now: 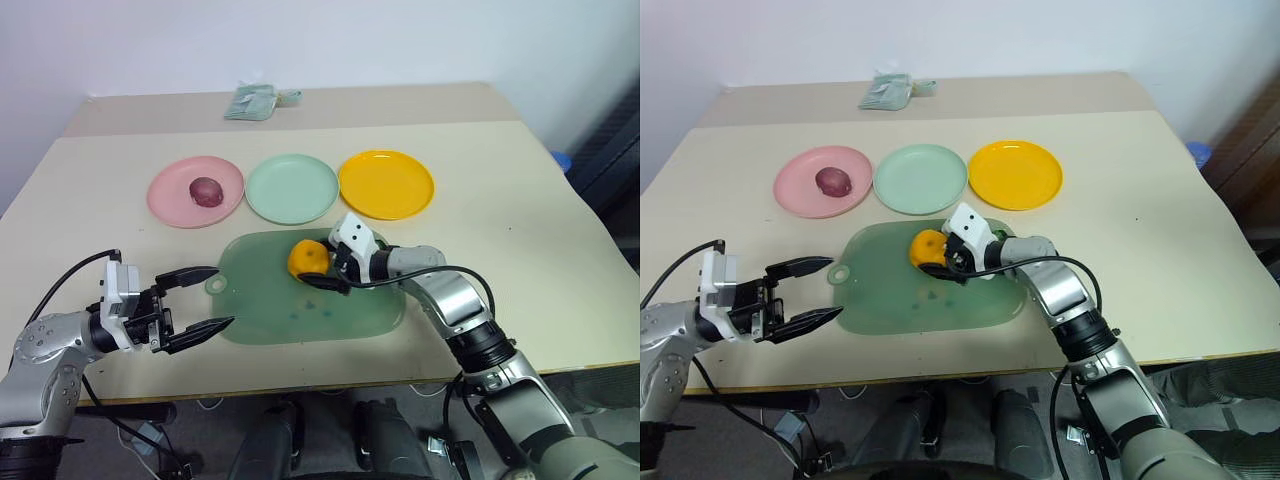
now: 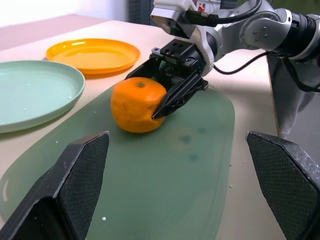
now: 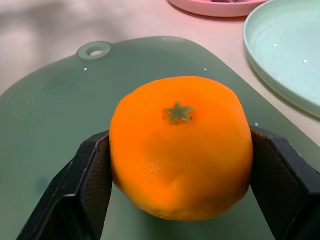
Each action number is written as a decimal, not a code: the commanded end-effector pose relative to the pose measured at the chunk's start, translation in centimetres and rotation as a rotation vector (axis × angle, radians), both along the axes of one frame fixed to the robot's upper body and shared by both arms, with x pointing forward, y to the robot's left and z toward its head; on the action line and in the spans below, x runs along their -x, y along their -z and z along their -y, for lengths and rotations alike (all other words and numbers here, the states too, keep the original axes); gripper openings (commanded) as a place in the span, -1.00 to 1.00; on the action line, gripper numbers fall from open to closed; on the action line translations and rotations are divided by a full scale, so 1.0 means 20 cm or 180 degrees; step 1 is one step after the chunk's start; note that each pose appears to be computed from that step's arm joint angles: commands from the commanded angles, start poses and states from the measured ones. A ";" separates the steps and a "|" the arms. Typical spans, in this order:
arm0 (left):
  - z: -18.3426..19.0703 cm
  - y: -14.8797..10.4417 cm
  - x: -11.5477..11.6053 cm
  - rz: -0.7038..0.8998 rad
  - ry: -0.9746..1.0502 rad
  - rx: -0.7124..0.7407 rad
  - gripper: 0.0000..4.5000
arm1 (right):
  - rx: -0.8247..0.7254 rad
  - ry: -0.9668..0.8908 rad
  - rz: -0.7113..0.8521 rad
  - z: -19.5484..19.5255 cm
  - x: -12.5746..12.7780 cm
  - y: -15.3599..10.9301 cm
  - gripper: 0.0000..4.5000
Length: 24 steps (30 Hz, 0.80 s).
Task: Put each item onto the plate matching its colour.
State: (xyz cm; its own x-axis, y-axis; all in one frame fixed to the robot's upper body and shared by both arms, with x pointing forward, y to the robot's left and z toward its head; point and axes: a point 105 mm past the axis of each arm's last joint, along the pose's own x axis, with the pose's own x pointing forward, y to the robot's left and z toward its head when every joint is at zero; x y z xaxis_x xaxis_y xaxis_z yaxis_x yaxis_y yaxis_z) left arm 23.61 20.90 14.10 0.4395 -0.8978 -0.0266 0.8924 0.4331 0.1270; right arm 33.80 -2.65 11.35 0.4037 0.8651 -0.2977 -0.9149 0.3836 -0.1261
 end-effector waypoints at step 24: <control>0.10 -0.01 -0.02 0.0159 -0.0616 0.0175 1.00 | -0.0327 0.2077 0.0856 0.52 -0.69 -0.41 0.43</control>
